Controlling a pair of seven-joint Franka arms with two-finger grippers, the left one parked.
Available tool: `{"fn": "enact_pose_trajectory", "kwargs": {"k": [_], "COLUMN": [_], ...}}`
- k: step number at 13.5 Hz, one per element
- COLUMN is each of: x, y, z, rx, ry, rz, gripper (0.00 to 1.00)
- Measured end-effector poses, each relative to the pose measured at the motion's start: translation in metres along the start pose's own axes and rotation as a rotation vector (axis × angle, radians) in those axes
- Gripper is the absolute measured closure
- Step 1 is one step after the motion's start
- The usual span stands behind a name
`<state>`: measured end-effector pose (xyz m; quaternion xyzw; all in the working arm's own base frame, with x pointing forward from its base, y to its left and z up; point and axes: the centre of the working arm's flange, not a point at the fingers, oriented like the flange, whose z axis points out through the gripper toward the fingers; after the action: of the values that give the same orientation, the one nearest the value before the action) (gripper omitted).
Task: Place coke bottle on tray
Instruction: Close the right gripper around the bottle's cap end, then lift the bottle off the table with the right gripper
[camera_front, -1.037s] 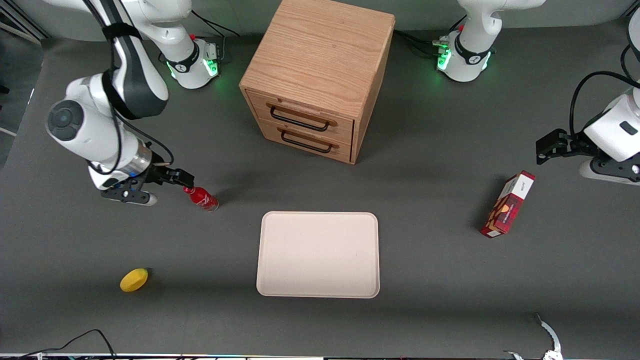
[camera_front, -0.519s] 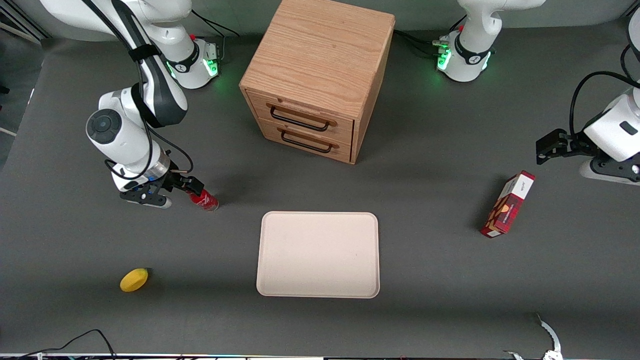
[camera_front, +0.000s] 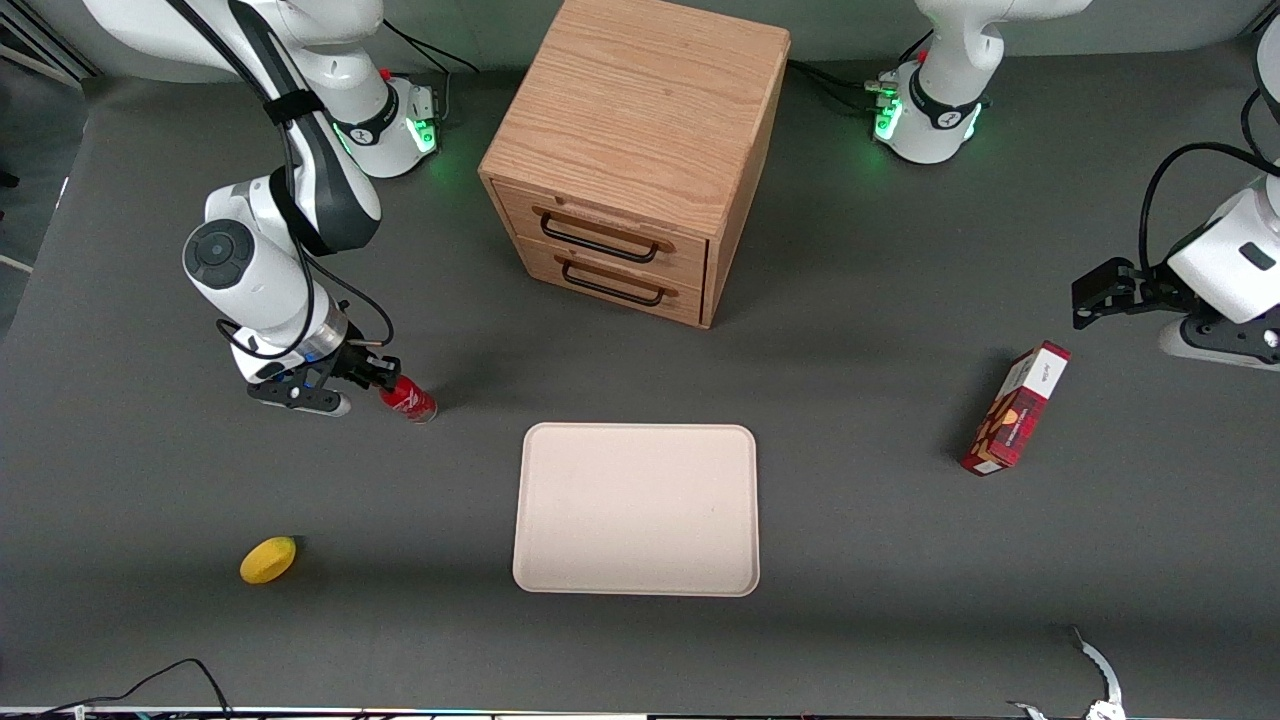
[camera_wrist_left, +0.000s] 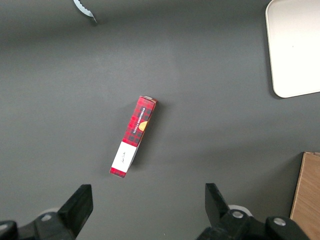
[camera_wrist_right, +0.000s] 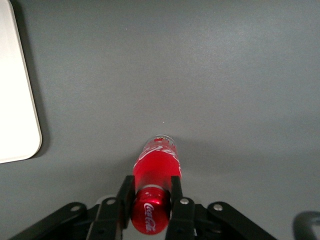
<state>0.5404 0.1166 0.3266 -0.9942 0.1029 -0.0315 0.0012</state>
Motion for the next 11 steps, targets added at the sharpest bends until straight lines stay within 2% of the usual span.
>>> {"fn": "enact_pose_trajectory", "kwargs": {"k": [4, 6, 8, 11], "x": [0.0, 0.008, 0.025, 0.046], "y": [-0.004, -0.01, -0.016, -0.021], "z": [-0.003, -0.025, -0.076, -0.172], "rx": [-0.006, -0.023, -0.044, -0.055], "ry": [0.006, -0.014, -0.029, -0.025], "rz": [-0.016, -0.026, -0.044, -0.057], "gripper": [0.69, 0.69, 0.69, 0.69]}}
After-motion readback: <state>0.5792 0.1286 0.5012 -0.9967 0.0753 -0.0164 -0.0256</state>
